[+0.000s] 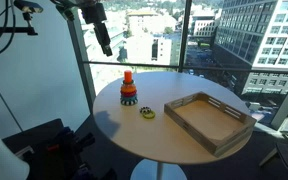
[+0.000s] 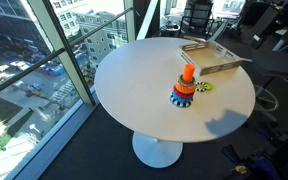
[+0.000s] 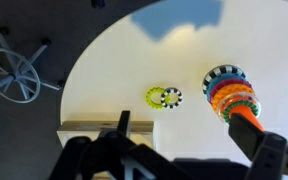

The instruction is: Pick up the green ring from the ring holder and put it on the table

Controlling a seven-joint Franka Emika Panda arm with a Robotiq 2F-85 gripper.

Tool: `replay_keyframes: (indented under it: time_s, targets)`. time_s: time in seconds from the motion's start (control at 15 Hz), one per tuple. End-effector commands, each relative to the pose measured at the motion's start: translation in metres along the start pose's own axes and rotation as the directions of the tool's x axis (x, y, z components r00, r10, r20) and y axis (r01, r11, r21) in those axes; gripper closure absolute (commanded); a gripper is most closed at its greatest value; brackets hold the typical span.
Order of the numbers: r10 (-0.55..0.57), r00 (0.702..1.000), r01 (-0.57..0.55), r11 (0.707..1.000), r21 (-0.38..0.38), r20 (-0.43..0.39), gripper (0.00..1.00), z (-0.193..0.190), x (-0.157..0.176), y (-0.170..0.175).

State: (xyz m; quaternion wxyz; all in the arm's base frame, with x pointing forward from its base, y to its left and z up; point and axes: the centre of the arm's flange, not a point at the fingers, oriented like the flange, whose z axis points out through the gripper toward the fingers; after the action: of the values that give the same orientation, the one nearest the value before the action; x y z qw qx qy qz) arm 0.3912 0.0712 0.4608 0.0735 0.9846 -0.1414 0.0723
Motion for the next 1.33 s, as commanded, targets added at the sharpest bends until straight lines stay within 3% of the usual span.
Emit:
replay_keyframes:
  time_s: [0.0,1.27]
  targets:
    - [0.000,1.000,0.000,1.000,0.000,0.000,0.00,0.000,0.000,0.000]
    - [0.003,1.000,-0.003,1.000,0.026,0.015,0.00,0.003,0.013,0.004]
